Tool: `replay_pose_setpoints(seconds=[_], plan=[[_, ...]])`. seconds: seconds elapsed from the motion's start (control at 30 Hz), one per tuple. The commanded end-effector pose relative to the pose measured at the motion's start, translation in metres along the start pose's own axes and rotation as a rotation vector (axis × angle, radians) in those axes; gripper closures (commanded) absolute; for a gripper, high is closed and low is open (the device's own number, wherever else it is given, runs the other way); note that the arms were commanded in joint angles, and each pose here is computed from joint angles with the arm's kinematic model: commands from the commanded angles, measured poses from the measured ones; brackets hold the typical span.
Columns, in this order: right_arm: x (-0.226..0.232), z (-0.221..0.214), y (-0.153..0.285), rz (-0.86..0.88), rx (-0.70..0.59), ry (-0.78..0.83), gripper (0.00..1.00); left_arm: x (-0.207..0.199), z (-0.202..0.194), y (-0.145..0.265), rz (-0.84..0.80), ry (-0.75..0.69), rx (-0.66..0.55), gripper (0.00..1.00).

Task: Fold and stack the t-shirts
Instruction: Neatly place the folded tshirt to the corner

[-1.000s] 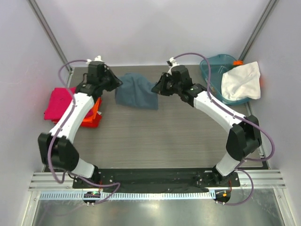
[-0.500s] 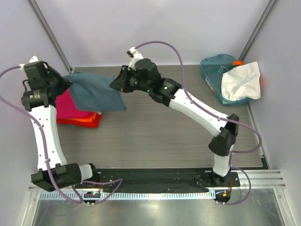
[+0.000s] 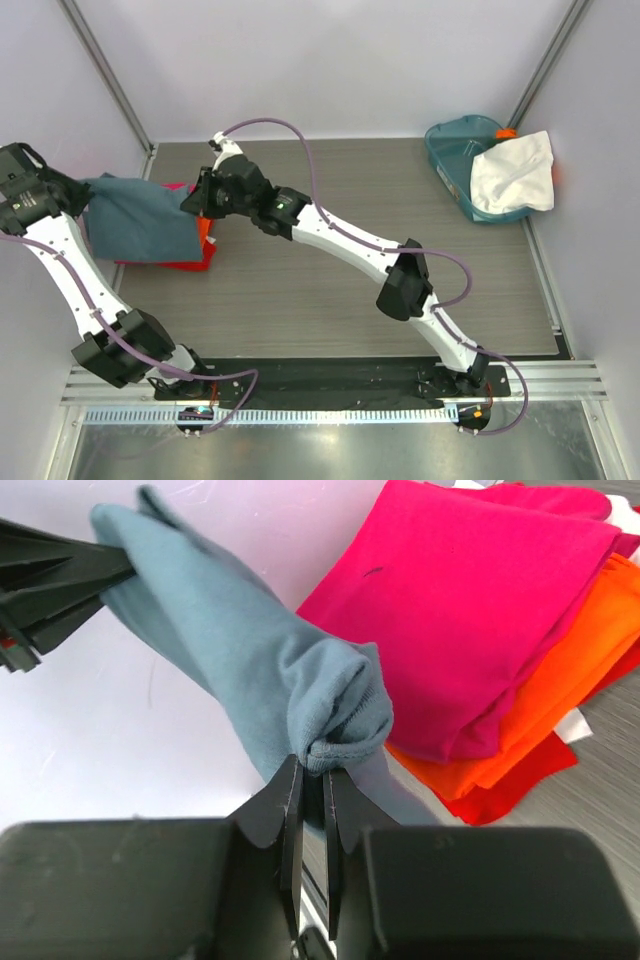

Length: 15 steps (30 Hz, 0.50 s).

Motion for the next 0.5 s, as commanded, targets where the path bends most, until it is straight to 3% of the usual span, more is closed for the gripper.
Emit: replay_pose_setpoints(seconds=[0.0, 0.23, 0.47], plan=[[0.022, 0.036, -0.001, 0.093, -0.194, -0.055, 0.99, -0.013, 0.023, 0.007, -0.094, 0.003, -0.075, 1.00], [0.014, 0.032, -0.023, 0.085, -0.283, -0.077, 0.99, -0.009, 0.039, -0.009, -0.101, 0.048, -0.138, 1.00], [0.006, 0.029, -0.038, 0.058, -0.358, -0.091, 0.99, -0.007, 0.045, -0.033, -0.119, 0.090, -0.126, 1.00]])
Point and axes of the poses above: each gripper's point midway between its finger pads, its own y axis back along the fingers, its own x axis along the line the jaws close on, z = x × y, the point moved 10 cm from there along y, back along the fingers, and after that the axes turned 13 degrees about y, right-handed, at the moved point
